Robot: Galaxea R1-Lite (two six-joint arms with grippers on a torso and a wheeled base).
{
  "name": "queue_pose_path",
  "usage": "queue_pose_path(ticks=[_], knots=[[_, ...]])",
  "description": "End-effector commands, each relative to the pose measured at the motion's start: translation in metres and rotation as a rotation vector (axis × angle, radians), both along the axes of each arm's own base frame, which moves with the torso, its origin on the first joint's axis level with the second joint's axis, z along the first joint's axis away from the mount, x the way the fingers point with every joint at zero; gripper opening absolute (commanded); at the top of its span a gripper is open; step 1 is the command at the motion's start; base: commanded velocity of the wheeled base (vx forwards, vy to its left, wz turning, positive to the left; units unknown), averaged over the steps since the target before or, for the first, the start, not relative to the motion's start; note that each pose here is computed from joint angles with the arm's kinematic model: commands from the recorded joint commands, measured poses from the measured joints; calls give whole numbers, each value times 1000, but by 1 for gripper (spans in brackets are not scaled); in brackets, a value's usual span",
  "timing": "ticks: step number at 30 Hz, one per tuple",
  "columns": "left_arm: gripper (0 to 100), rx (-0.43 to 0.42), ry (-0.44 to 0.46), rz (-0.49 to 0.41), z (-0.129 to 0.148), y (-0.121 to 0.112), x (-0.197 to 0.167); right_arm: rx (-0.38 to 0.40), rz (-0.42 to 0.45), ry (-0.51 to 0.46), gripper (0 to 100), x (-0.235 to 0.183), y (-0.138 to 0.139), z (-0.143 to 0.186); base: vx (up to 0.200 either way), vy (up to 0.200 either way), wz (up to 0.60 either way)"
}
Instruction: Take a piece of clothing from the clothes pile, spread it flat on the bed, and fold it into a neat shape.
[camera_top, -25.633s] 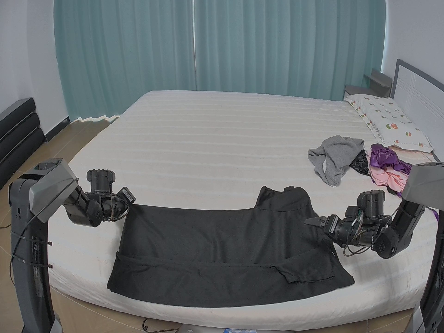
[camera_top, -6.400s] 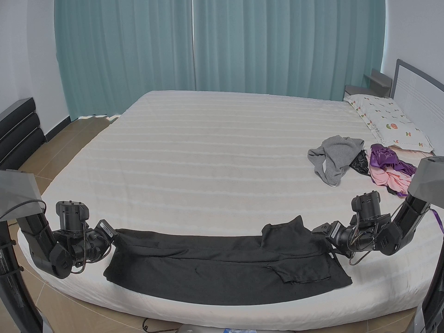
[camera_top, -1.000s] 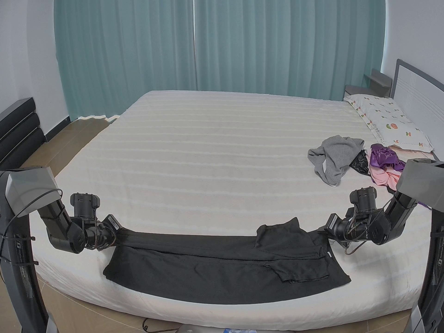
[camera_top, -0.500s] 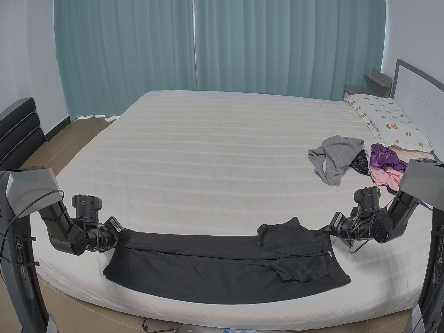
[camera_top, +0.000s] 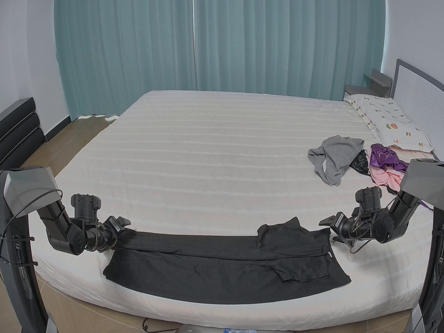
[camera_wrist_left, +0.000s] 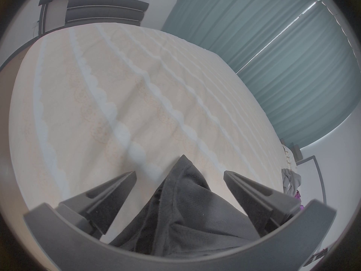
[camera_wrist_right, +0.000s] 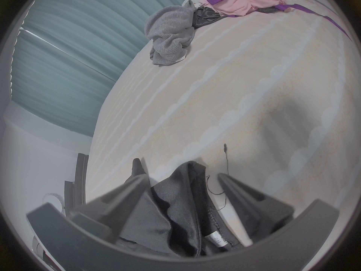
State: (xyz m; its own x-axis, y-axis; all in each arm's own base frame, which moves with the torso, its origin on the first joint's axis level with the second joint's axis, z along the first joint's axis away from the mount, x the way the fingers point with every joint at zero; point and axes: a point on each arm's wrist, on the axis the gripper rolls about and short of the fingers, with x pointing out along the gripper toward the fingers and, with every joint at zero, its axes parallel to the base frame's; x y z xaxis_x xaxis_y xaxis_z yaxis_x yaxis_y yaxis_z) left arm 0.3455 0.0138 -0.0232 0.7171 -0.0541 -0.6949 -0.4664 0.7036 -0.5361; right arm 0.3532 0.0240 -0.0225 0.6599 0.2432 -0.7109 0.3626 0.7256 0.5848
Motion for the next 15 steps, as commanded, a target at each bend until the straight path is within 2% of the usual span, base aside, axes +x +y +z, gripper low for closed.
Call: queue_pose_path(ticks=[1,9,13,15], knots=[[100,-11,-35,1,19,4,-9,11,-6,-9,100,-2,2,6,0,0,0],[100,-68,-105,-84,50,1,-29,16,-11,-4,100,-3,2,6,0,0,0],[100,-18,-107,-132,47,-1,-26,16,-5,-1,100,-4,4,6,0,0,0],[100,20,-84,-166,37,-2,-25,16,-5,2,100,-5,4,5,0,0,0]])
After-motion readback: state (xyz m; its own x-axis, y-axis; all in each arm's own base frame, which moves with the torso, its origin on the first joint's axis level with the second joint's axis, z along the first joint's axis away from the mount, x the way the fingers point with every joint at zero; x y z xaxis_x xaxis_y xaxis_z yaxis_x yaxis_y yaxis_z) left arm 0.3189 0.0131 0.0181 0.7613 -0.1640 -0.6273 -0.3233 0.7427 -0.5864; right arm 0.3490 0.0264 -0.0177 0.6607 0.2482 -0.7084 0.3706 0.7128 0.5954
